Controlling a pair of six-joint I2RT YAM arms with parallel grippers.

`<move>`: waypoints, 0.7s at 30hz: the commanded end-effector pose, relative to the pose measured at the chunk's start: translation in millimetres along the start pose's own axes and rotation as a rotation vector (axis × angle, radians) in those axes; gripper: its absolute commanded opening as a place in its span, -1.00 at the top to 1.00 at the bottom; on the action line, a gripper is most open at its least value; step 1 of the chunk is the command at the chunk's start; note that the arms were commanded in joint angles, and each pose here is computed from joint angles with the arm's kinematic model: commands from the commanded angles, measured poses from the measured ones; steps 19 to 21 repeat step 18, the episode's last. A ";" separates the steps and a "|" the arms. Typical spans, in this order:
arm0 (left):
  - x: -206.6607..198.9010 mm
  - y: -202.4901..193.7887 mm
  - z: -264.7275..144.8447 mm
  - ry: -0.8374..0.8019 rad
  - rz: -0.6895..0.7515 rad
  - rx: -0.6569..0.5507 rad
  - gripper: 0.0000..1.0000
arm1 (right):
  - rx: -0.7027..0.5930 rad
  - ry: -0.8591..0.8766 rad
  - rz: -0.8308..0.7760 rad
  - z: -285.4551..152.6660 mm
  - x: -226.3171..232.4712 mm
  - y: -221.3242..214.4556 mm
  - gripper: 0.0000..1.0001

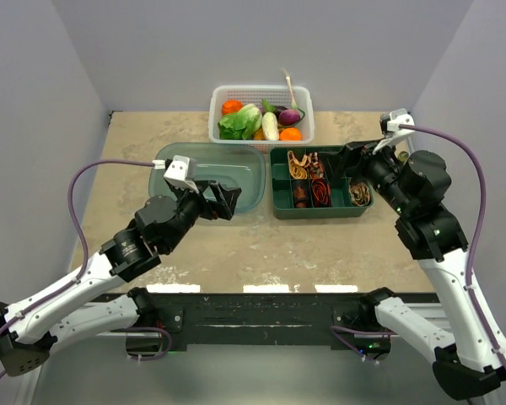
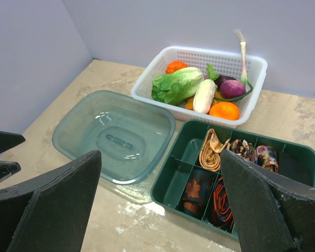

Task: Roll the ties
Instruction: Reset both arms

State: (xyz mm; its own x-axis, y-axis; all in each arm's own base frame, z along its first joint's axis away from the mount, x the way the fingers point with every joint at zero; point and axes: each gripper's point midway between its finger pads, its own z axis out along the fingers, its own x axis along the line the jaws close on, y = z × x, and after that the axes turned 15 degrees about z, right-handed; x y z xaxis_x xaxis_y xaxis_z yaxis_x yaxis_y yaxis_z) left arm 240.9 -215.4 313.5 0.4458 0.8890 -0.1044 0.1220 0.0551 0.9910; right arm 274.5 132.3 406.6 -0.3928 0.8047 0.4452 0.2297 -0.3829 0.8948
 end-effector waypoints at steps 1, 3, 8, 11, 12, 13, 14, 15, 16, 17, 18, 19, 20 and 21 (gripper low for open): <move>8.3 7.6 7.2 0.048 0.035 -0.046 -0.99 | -0.038 -0.009 -0.024 12.5 -4.9 6.4 -0.97; 9.1 4.4 10.7 0.056 0.063 -0.037 -0.99 | -0.027 -0.013 -0.026 20.6 -7.8 1.7 -0.97; 15.8 -0.6 18.7 0.105 0.116 -0.016 -0.98 | 0.000 -0.034 -0.022 40.2 -18.5 -11.0 -0.97; 23.6 -5.5 21.4 0.148 0.142 -0.017 -0.98 | 0.005 -0.055 -0.023 55.0 -28.3 -20.2 -0.97; 26.2 -7.5 21.3 0.159 0.155 -0.012 -0.97 | 0.001 -0.076 -0.012 61.5 -34.3 -24.4 -0.97; 27.6 -1.8 22.8 0.174 0.145 -0.038 -0.97 | -0.005 -0.085 -0.008 65.1 -37.5 -25.4 -0.97; 29.0 -4.7 23.6 0.182 0.149 -0.035 -0.96 | -0.010 -0.096 -0.005 68.0 -40.8 -26.6 -0.97; 31.1 -6.6 24.3 0.193 0.160 -0.033 -0.95 | -0.024 -0.116 0.007 72.4 -46.2 -27.8 -0.97; 34.2 -6.5 24.5 0.211 0.162 -0.037 -0.94 | -0.020 -0.120 0.013 77.7 -48.8 -31.7 -0.97; 36.1 -12.2 26.3 0.223 0.175 -0.023 -0.94 | -0.027 -0.141 0.018 80.5 -53.5 -33.0 -0.97; 38.6 -14.0 26.5 0.236 0.189 -0.018 -0.96 | -0.033 -0.143 0.008 84.2 -56.5 -34.7 -0.97; 38.6 -14.0 26.5 0.236 0.189 -0.018 -0.96 | -0.033 -0.143 0.008 84.2 -56.5 -34.7 -0.97; 38.6 -14.0 26.5 0.236 0.189 -0.018 -0.96 | -0.033 -0.143 0.008 84.2 -56.5 -34.7 -0.97; 38.6 -14.0 26.5 0.236 0.189 -0.018 -0.96 | -0.033 -0.143 0.008 84.2 -56.5 -34.7 -0.97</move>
